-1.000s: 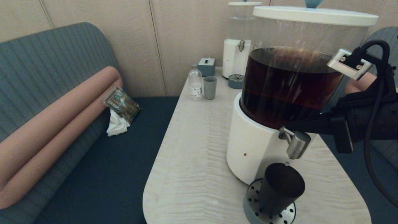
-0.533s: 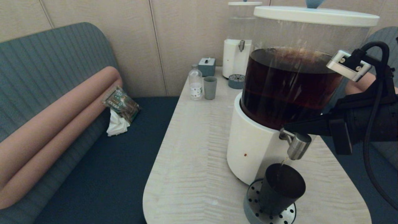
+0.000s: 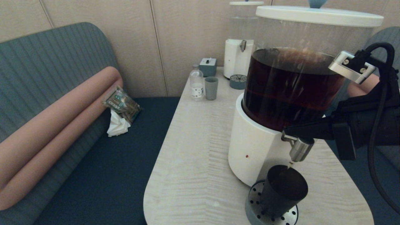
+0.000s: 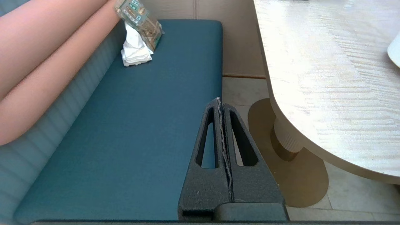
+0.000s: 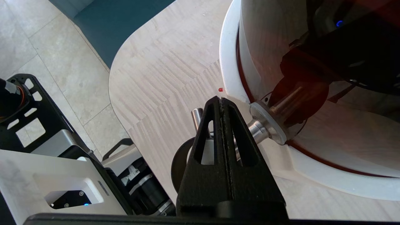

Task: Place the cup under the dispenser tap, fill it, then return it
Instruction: Turn on the faucet

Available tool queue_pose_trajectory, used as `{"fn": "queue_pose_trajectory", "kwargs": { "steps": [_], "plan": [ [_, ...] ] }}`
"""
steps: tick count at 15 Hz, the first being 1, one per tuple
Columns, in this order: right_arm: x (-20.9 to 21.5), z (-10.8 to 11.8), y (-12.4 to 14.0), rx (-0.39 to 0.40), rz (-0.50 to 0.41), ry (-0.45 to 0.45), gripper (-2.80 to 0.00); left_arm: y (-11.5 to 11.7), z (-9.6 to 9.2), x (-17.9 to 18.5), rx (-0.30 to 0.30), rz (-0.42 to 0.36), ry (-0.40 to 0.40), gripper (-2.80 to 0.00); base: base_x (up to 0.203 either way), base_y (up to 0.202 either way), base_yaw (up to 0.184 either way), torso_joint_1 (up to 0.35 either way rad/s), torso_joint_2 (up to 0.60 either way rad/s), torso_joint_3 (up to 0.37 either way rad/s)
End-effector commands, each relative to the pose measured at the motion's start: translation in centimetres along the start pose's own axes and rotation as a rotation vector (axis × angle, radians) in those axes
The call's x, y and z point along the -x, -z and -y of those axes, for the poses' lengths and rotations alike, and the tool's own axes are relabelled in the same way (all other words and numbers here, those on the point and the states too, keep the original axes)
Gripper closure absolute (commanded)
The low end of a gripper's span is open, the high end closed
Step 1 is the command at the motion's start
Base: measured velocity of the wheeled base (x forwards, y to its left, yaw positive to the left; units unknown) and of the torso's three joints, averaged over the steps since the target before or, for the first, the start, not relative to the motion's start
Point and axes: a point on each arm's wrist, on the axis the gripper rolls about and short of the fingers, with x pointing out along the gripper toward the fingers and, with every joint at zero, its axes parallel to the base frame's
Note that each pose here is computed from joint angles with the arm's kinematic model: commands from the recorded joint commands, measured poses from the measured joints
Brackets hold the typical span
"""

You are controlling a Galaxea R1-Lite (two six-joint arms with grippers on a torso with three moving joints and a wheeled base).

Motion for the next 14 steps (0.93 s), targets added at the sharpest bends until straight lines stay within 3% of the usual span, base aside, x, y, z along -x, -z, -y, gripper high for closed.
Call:
{"fn": "queue_pose_trajectory", "kwargs": {
  "steps": [1, 7, 14],
  "plan": [
    [0.2, 0.1, -0.1, -0.004, 0.008, 0.009, 0.00, 0.0, 0.0, 0.0, 0.000, 0.000, -0.002, 0.00, 0.000, 0.000, 0.000, 0.000, 0.00, 0.000],
    [1.9, 1.7, -1.0, -0.041, 0.115, 0.168, 0.00, 0.0, 0.0, 0.0, 0.000, 0.000, -0.003, 0.00, 0.000, 0.000, 0.000, 0.000, 0.00, 0.000],
    [6.9, 0.5, 0.4, -0.052, 0.204, 0.233, 0.00, 0.0, 0.0, 0.0, 0.000, -0.001, 0.000, 0.00, 0.000, 0.000, 0.000, 0.000, 0.00, 0.000]
  ]
}}
